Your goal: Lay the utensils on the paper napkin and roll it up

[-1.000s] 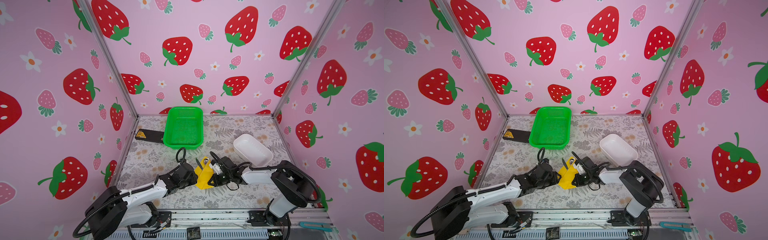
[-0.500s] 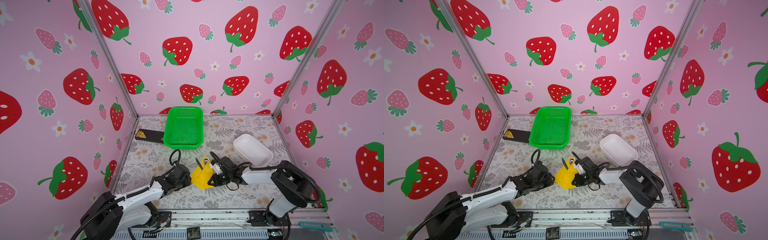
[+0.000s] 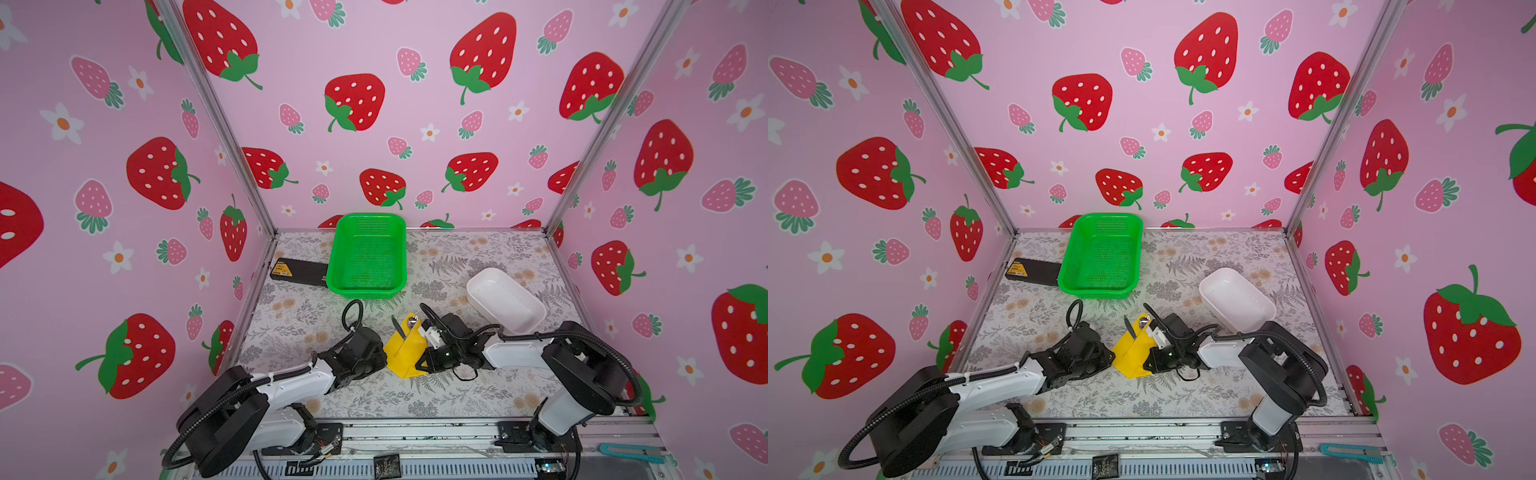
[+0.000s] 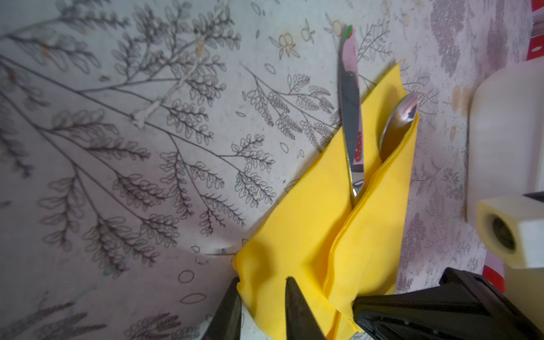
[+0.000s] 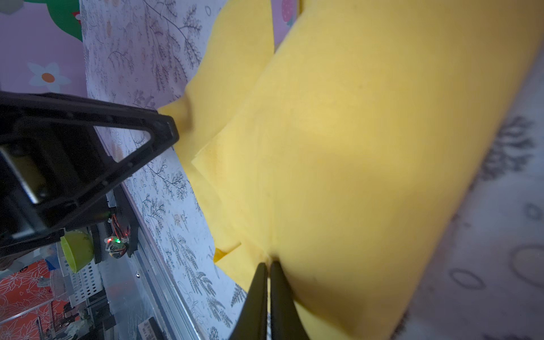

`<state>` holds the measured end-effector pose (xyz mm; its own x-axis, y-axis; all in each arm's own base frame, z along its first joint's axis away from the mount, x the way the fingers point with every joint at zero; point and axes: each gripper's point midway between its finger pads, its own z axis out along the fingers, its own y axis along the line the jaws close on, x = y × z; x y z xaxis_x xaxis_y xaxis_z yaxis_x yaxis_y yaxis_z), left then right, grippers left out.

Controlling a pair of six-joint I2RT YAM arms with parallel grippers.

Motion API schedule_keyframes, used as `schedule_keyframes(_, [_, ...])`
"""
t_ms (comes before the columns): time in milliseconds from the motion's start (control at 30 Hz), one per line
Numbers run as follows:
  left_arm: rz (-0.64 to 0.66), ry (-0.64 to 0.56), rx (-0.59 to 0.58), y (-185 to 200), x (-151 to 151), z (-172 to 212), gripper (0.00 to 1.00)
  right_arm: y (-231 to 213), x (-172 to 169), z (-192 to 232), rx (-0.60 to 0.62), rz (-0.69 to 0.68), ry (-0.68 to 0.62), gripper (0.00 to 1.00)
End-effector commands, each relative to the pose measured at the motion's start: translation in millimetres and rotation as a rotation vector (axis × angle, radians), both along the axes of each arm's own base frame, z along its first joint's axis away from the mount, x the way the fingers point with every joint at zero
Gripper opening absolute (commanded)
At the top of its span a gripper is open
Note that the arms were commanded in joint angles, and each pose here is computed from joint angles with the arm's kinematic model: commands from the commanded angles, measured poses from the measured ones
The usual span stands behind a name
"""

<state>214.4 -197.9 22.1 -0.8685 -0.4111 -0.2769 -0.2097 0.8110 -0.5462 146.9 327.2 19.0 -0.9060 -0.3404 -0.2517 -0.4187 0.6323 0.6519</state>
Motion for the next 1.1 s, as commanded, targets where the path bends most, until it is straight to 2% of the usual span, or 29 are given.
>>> schedule_keyframes(0, [0.035, 0.037, 0.025, 11.3, -7.4, -11.7, 0.23, -11.4, -1.5, -14.9, -0.067, -0.028, 0.007, 0.09])
schedule_keyframes(133, [0.042, -0.006, -0.006, 10.5, -3.5, -3.9, 0.14, -10.4, -0.9, -14.9, -0.069, -0.027, 0.008, 0.09])
schedule_keyframes(300, [-0.023, -0.087, -0.063, -6.7, 7.1, 22.2, 0.0, -9.7, 1.0, -12.1, -0.063, -0.037, 0.001, 0.09])
schedule_keyframes(600, [-0.098, -0.169, -0.115, -27.9, 20.0, 60.3, 0.0, -10.5, 6.2, -2.3, -0.032, -0.069, -0.009, 0.09])
schedule_keyframes(833, [-0.155, -0.168, -0.138, -41.8, 21.5, 74.2, 0.0, -15.7, 10.6, 1.8, -0.017, -0.1, -0.009, 0.09])
schedule_keyframes(1067, [-0.274, -0.176, -0.159, -71.2, 23.7, 89.1, 0.0, -16.6, 10.4, -0.1, -0.012, -0.102, 0.005, 0.1])
